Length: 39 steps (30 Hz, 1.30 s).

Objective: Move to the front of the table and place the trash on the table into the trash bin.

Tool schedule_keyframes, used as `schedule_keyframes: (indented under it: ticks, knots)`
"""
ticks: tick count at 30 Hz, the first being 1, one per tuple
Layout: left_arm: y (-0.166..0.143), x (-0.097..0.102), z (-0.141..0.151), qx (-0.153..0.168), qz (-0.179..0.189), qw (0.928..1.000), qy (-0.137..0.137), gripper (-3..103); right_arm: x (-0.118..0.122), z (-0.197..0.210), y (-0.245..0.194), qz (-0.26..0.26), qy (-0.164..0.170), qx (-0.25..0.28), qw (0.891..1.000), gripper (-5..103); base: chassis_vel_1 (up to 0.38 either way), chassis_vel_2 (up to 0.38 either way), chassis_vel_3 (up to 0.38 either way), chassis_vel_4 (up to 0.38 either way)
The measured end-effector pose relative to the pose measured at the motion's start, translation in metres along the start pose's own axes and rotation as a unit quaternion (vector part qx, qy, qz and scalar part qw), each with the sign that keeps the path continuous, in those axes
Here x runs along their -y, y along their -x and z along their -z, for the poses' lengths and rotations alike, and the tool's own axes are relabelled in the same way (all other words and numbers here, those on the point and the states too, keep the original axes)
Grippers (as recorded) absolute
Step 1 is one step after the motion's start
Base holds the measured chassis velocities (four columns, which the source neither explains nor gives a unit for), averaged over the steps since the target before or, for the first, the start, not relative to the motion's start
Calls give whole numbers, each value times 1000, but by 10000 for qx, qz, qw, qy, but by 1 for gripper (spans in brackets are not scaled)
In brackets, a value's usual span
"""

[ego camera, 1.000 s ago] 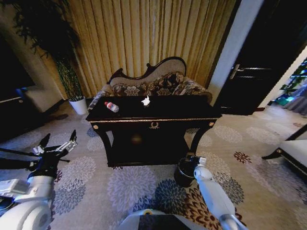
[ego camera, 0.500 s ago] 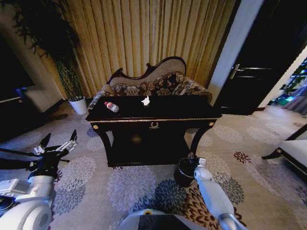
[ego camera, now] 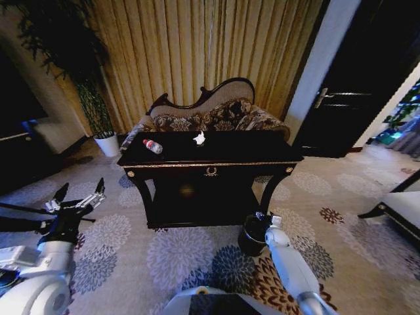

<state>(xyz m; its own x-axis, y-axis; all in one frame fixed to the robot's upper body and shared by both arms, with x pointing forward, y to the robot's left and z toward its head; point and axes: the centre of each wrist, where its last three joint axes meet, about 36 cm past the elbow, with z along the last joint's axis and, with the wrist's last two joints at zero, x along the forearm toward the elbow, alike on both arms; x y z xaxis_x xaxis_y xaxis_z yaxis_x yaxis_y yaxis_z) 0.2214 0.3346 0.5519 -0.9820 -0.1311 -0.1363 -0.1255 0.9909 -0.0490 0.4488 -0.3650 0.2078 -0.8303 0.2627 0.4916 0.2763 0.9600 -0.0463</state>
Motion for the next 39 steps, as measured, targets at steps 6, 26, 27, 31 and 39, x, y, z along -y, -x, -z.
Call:
schedule_keyframes:
  ticks: [6,26,27,31,39]
  knots:
    - [0,0,0,-4,0,10000,2,100,2,-1,-1,-20,-1,-2,10000,99,0,0,0,0]
    - [0,0,0,3,8,10000,-5,100,4,0,-5,-16,38,30,10000,100,0,0,0,0]
    - [0,0,0,3,8,10000,-5,100,4,0,-5,-16,38,30,10000,100,0,0,0,0]
    - [0,0,0,10,3,10000,1,100,6,2,-6,-25,15,55,10000,100,0,0,0,0]
    - [0,0,0,24,4,10000,-8,100,7,1,-28,140,-35,169,9998,100,0,0,0,0]
